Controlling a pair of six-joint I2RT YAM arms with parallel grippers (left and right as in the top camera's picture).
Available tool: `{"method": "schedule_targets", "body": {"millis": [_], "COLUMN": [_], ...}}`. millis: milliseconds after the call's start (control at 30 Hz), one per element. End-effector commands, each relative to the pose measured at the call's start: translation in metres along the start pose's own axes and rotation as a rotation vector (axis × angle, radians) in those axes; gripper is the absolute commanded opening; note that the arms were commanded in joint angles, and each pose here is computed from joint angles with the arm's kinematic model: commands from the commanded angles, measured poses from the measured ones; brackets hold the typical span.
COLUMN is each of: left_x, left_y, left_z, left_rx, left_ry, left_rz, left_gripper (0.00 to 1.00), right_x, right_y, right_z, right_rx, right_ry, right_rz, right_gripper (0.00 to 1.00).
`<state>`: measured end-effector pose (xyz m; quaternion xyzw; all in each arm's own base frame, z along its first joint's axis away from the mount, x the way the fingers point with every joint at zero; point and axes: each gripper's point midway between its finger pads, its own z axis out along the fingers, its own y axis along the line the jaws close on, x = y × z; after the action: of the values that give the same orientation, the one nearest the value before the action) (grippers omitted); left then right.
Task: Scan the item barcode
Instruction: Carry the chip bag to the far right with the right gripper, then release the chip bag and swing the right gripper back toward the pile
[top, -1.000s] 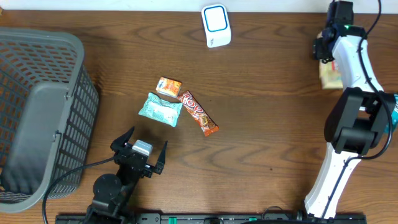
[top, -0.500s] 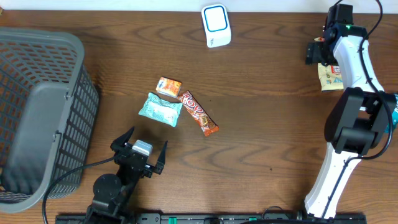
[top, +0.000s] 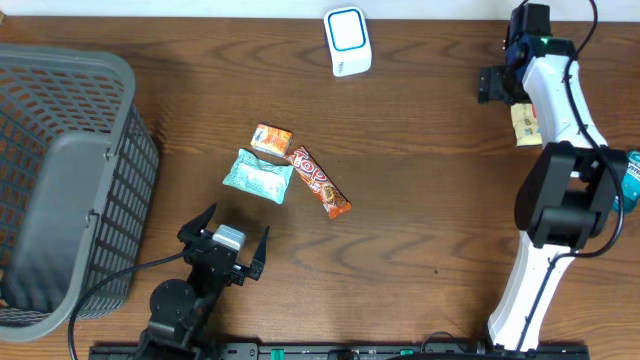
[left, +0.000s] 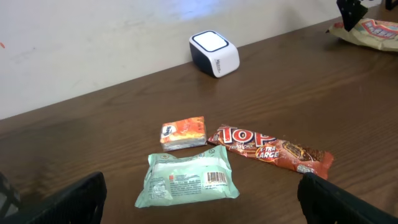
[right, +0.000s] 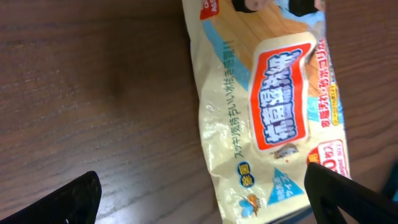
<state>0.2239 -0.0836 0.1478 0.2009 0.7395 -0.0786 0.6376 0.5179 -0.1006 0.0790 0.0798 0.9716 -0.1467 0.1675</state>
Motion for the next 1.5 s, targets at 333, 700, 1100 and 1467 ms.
{"method": "schedule_targets", "body": {"millis": [333,700,1100,1467], "left_x": [0.013,0.013,0.013,0.013], "left_y": [-0.004,-0.004,-0.004,-0.004], "left_z": [0.002,0.002,0.002,0.002], "left_rx": [0.015,0.016,0.016,0.015], "left_ry": [0.037,0.037,0.037,0.037], "left_rz": [-0.016,-0.016,-0.016,-0.016], "left_gripper": [0.98,0.98,0.98,0.98], "right_x": [-0.025,-0.034,0.030,0.073], "right_y": [0.012,0.057,0.177,0.188], "right_z": [-0.096,-0.275,-0.323,-0.316], "right_rx": [-0.042,-0.227,-0.605,-0.590], "right_ry": [-0.164,-0.502,-0.383,-0.236], "right_rz": [0.033,0.117,-0.138,-0.200], "right_gripper": [0.99,0.99,0.99,0.99]}}
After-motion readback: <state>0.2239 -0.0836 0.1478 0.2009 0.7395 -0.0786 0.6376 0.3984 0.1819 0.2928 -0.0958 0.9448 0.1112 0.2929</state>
